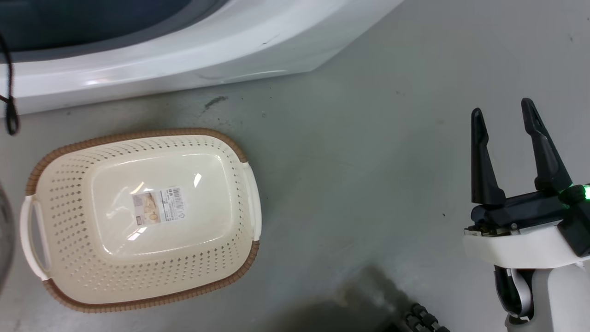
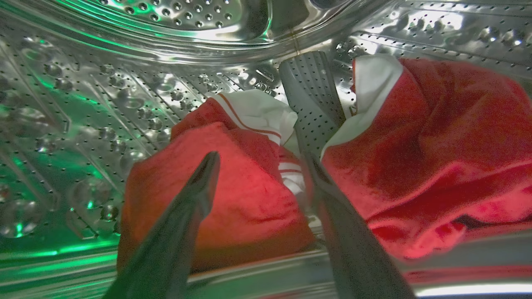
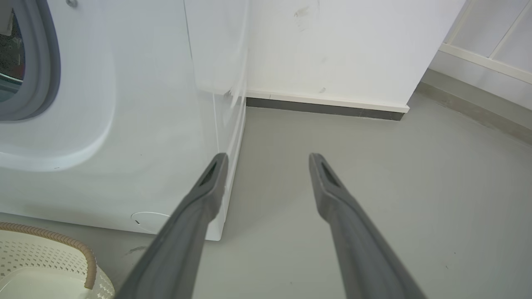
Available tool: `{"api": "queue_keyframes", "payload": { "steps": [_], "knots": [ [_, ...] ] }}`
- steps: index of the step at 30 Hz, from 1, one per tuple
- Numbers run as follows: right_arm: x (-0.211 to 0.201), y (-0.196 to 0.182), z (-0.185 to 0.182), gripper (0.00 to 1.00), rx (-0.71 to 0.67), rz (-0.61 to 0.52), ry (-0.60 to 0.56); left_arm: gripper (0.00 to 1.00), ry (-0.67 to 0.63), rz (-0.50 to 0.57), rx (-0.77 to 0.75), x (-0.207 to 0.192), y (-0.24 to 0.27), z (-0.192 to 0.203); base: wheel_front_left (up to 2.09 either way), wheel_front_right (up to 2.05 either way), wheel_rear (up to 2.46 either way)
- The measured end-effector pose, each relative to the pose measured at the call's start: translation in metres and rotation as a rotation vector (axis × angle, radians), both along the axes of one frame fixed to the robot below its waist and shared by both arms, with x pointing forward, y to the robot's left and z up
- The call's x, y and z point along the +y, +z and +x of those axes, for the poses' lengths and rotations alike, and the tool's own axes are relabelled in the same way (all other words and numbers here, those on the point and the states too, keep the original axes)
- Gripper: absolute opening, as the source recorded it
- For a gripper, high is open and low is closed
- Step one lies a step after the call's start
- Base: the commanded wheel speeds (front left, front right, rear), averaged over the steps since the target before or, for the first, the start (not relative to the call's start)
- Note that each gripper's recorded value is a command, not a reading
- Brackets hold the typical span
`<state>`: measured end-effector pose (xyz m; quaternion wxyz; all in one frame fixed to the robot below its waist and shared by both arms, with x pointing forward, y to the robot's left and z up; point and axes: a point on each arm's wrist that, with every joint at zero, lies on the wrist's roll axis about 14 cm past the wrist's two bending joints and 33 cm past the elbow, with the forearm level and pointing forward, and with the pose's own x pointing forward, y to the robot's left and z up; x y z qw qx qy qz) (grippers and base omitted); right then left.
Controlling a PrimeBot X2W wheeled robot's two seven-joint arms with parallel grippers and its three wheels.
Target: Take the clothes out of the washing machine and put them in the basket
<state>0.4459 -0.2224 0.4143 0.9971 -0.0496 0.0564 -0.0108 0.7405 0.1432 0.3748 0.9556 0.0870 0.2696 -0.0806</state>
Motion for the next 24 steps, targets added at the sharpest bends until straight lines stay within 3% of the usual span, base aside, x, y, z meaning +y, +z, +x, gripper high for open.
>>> {"api": "queue_keyframes", "payload": {
  "steps": [11,24],
  "knots": [
    [-0.003,-0.021,0.0,1.0,0.051,0.016,-0.011,1.0,0.001,0.088,0.288,0.001,-0.044,0.004,0.0,0.0,0.0],
    [-0.011,-0.034,-0.002,1.0,0.087,0.019,-0.037,1.0,0.007,0.15,0.366,0.005,-0.088,-0.001,0.0,0.0,0.0]
  ]
}}
